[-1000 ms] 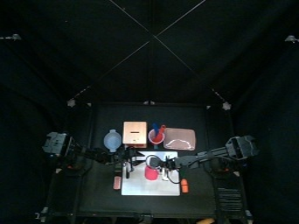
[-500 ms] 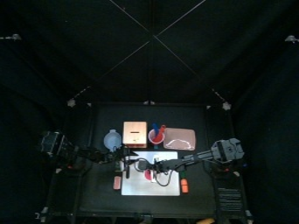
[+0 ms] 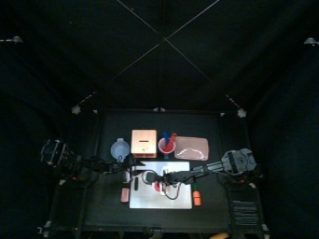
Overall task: Get the cutter from the drawer then cut the dough then place the extra dough in the bowl
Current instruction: Cut the dough
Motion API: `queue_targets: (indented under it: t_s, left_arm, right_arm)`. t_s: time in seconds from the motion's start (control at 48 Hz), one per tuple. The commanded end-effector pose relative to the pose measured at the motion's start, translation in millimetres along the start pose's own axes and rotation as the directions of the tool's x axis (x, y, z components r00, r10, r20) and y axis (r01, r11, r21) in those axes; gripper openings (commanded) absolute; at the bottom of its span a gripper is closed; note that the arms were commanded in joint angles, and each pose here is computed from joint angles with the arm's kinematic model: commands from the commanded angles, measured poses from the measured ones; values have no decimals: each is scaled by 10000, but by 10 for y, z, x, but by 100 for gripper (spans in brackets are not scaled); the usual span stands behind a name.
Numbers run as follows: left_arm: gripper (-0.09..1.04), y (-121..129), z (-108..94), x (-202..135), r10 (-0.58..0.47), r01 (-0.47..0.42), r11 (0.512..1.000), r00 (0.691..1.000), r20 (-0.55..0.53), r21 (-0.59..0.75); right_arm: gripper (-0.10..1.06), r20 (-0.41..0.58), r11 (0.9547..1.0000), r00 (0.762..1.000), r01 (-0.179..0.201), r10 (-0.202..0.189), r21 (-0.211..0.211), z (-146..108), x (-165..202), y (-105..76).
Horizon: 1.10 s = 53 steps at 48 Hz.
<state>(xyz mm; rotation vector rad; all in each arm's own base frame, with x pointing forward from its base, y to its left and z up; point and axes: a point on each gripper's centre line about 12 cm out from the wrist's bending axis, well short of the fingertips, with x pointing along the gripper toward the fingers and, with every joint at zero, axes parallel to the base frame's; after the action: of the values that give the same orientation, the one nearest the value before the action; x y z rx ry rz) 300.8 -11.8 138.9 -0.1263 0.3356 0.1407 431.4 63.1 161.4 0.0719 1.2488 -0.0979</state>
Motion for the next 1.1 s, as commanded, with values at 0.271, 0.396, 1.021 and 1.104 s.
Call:
queue_targets:
  t_s: [0.271, 0.396, 1.021, 1.104]
  left_arm:
    - [74, -4, 85, 18, 13, -11, 10000, 9996, 283, -86]
    - [74, -3, 73, 23, 22, -19, 10000, 9997, 239, -90]
    - [74, 12, 20, 29, 109, -108, 9999, 9999, 56, -121]
    - [74, 18, 11, 33, 153, -153, 9998, 9999, 22, -161]
  right_arm:
    - [51, 401, 9998, 9991, -150, 145, 124, 126, -277, 27]
    - [51, 407, 9998, 9991, -132, 127, 124, 146, -302, 28]
    - [51, 355, 9994, 9991, -244, 235, 245, 169, -218, 63]
    - [51, 354, 9994, 9991, -252, 243, 227, 165, -201, 71]
